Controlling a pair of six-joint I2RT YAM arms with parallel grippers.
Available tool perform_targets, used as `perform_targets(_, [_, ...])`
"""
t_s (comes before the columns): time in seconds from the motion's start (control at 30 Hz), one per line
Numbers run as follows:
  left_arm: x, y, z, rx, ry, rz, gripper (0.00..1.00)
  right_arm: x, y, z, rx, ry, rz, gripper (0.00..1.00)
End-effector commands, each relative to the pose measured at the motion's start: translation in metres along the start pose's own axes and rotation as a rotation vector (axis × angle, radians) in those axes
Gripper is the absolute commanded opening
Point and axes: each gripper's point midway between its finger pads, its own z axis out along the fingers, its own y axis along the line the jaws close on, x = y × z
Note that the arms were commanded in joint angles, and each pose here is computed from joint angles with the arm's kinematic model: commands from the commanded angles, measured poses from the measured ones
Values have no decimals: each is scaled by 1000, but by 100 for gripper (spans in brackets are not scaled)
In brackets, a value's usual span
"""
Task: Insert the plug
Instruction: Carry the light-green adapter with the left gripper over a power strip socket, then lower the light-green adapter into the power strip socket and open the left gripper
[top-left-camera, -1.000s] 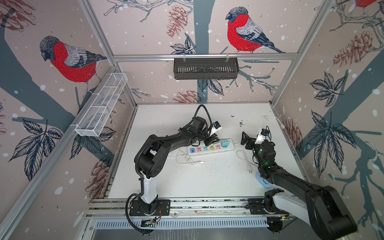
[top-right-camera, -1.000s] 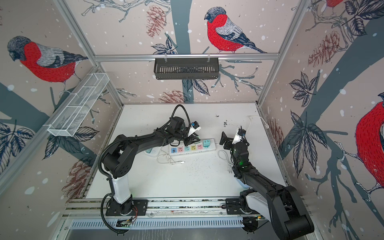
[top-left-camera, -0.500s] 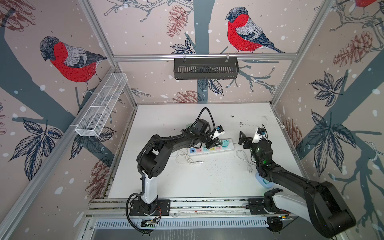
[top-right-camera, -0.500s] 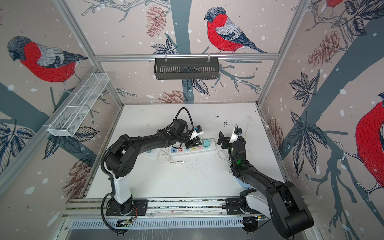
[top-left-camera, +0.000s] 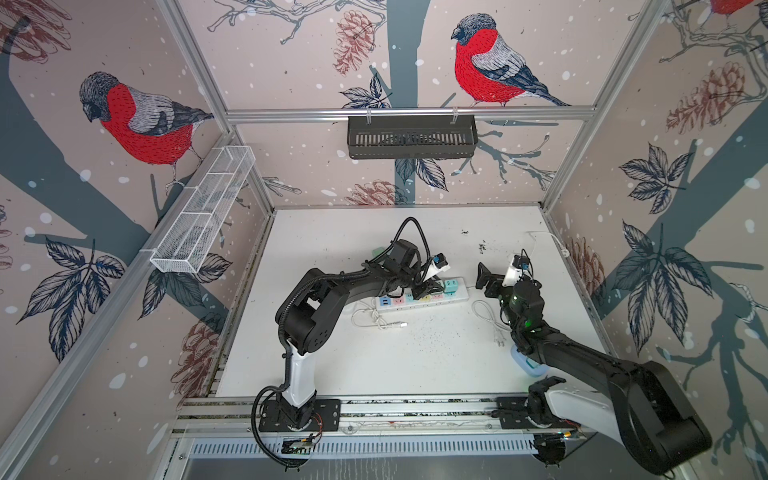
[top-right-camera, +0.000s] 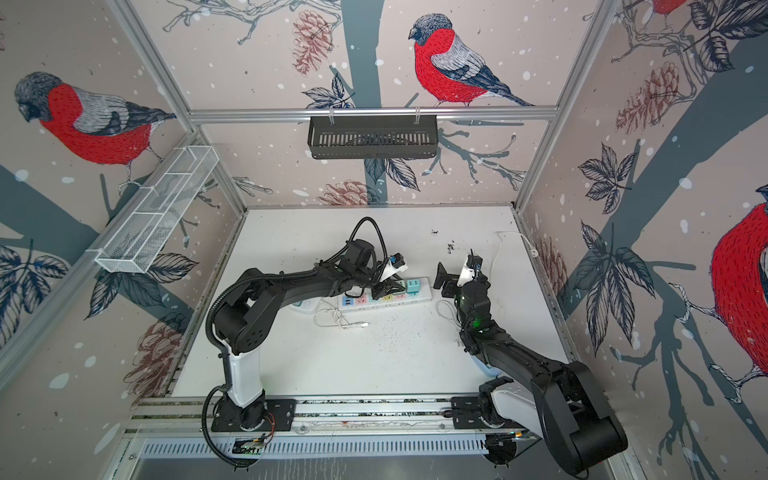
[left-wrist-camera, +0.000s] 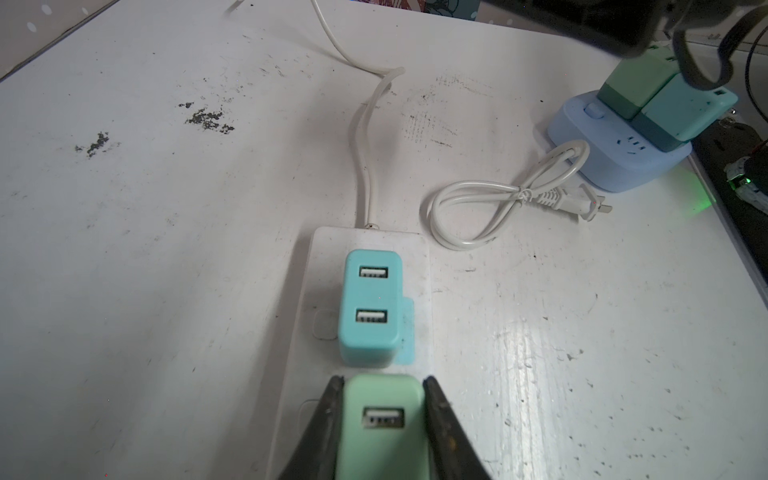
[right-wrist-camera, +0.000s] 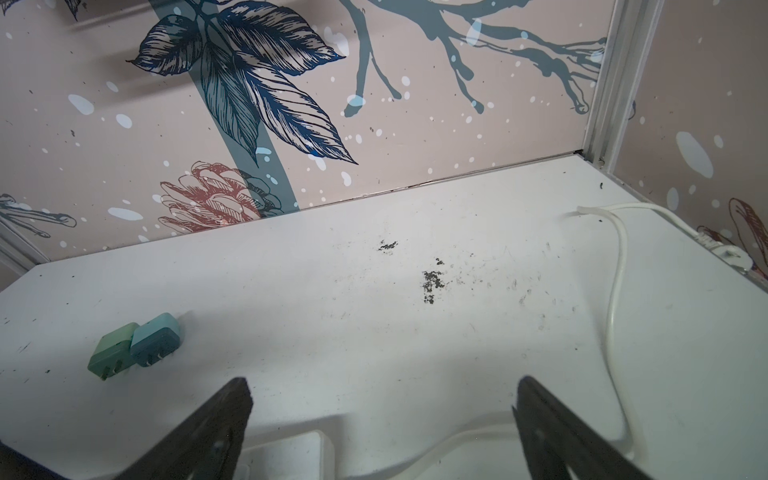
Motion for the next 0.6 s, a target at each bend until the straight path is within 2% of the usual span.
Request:
perform_targets(0.0, [-1, -2, 2, 8, -19, 35, 0, -6, 1, 0, 4, -24, -13, 100])
perform_targets(0.57, [10, 11, 8, -52, 19, 28, 0, -6, 3, 0, 6, -25, -23, 100])
